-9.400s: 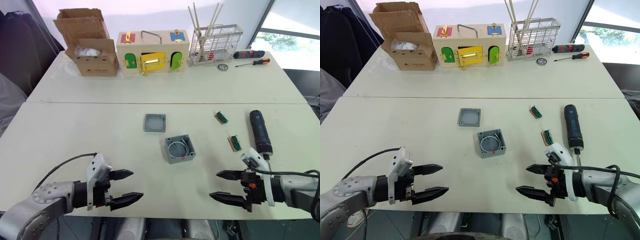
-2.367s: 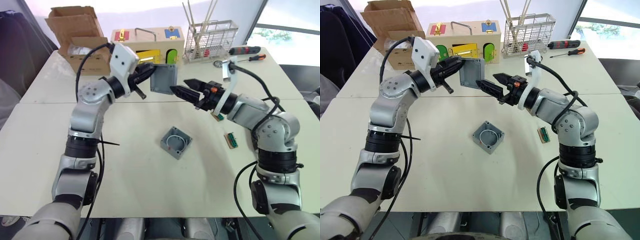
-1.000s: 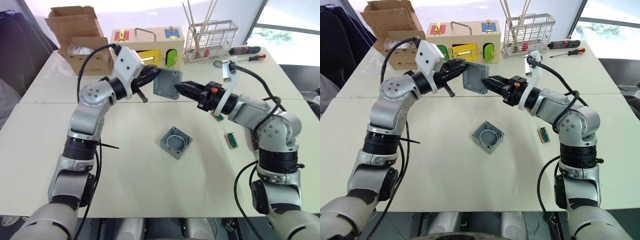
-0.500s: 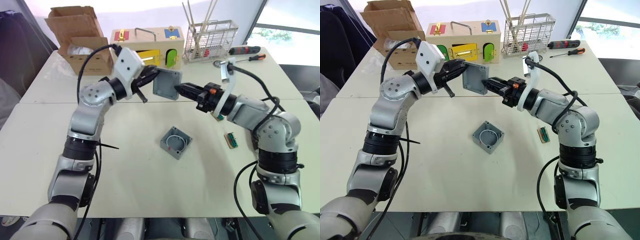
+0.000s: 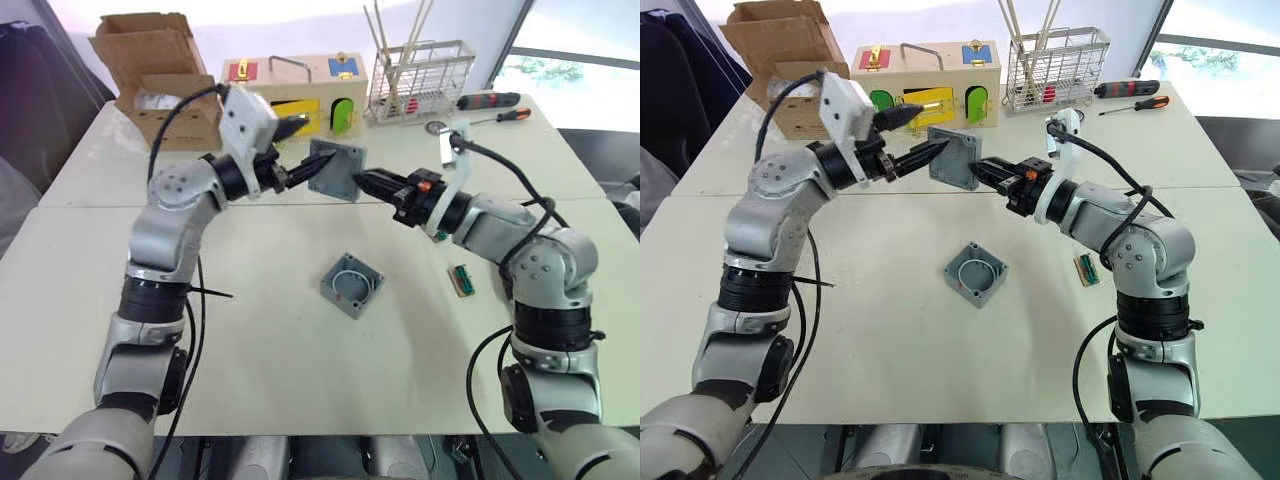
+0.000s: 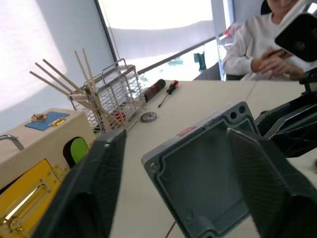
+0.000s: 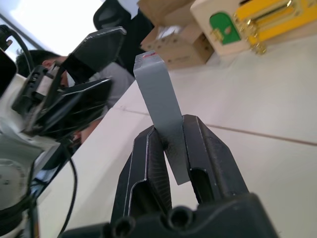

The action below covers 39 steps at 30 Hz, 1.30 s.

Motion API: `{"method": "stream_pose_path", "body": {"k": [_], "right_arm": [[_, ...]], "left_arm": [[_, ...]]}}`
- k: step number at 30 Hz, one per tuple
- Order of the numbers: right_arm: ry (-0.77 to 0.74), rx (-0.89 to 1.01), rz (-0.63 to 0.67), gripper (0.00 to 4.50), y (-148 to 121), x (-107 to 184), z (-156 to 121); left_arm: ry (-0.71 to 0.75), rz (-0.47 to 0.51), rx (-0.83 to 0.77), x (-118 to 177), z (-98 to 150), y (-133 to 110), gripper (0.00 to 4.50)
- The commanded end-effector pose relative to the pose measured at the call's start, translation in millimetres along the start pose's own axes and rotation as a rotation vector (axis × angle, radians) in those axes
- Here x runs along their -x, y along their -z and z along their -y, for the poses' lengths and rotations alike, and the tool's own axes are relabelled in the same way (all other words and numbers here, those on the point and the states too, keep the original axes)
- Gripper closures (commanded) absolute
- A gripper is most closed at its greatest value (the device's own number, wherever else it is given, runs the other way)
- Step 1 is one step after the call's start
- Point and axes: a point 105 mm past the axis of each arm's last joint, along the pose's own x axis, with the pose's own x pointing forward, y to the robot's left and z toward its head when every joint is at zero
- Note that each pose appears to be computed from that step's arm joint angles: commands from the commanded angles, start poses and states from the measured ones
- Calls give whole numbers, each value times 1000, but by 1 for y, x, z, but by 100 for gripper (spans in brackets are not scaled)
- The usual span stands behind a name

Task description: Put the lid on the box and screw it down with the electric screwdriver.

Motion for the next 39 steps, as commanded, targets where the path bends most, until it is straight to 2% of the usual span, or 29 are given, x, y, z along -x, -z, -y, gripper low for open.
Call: {"method": "stream_pose_path", "body": {"k": [1, 4, 8, 11, 14, 16, 20, 23, 29, 30, 34, 39], "right_arm": [[18, 199, 103, 439, -21, 10, -9], [33, 455, 117, 439, -19, 23, -16], [51, 696, 133, 439, -14, 32, -26], [21, 1126, 33, 439, 26, 48, -39], [-19, 1354, 35, 439, 41, 55, -42], [-29, 1478, 57, 439, 49, 60, -43], [-7, 1570, 100, 439, 63, 70, -45], [8, 1613, 120, 439, 72, 72, -45], [-5, 1649, 128, 439, 89, 72, -46], [-9, 1654, 125, 439, 92, 72, -46], [-27, 1680, 100, 439, 103, 75, -40], [-77, 1695, 86, 439, 115, 77, -38]], "left_arm": [[34, 40, 150, 22, -2, -15, 9], [44, 44, 313, 42, -8, -17, 9], [36, 19, 383, 53, -11, -14, 9], [-10, -72, 439, 53, -18, 7, 9], [-9, -206, 404, 48, -14, 34, 9], [37, -210, 404, 41, -6, 35, 9], [122, -188, 414, 30, 7, 30, 9], [144, -165, 415, 21, 13, 28, 97], [261, -175, 435, 10, 40, 30, 414], [277, -180, 436, 9, 44, 32, 449], [357, -221, 434, 6, 63, 44, 449], [382, -254, 425, 5, 71, 57, 449]]}}
